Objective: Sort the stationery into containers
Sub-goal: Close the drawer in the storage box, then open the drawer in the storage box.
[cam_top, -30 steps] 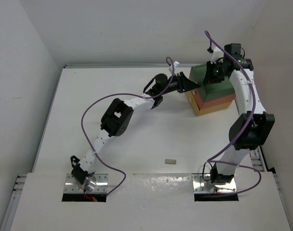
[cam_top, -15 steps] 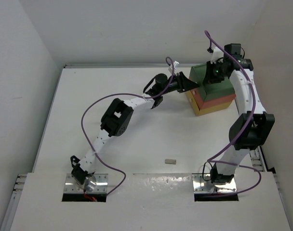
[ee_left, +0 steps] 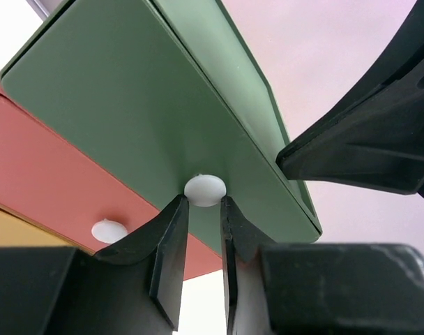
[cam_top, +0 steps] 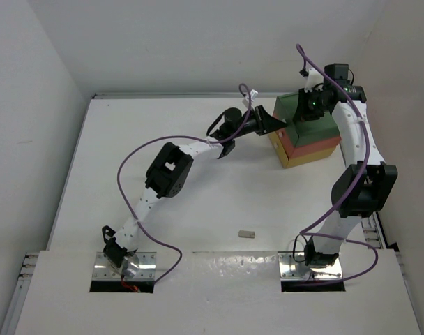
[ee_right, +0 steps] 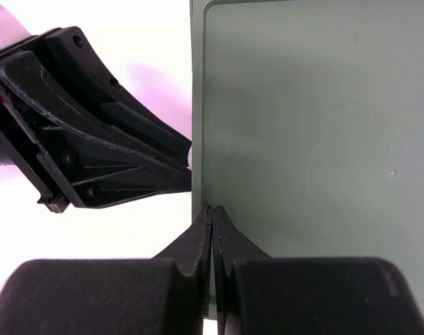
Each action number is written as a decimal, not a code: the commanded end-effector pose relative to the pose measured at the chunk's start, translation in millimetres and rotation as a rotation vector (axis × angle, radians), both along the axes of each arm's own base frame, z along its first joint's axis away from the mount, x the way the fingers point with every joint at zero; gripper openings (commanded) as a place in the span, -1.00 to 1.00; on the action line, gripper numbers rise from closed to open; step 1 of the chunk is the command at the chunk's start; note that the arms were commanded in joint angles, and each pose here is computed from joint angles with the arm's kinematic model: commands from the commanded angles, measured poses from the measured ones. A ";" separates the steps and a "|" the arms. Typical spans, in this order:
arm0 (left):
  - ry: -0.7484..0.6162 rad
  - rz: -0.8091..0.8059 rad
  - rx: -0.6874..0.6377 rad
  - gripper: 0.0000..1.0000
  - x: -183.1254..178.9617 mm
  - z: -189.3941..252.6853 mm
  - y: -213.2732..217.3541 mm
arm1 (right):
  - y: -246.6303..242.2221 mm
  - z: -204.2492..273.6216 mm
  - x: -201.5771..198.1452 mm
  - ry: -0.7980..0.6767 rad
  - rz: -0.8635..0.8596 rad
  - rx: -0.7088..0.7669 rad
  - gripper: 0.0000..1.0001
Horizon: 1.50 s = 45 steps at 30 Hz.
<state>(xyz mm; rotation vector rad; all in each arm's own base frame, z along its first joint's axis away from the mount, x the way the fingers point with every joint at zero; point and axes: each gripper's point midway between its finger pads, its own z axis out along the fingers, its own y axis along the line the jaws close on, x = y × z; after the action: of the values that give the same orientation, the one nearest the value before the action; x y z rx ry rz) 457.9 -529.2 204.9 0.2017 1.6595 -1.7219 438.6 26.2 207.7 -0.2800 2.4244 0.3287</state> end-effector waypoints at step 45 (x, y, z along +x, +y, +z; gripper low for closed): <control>-0.146 0.051 -0.070 0.07 11.2 66.3 9.6 | 13.5 -8.1 -6.5 0.025 0.021 0.043 -1.00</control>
<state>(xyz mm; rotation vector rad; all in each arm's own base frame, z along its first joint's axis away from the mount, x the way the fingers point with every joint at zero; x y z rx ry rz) 466.8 -521.4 226.9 0.1949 1.6176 -1.6967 442.7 27.8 207.2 -0.2734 2.4041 0.3394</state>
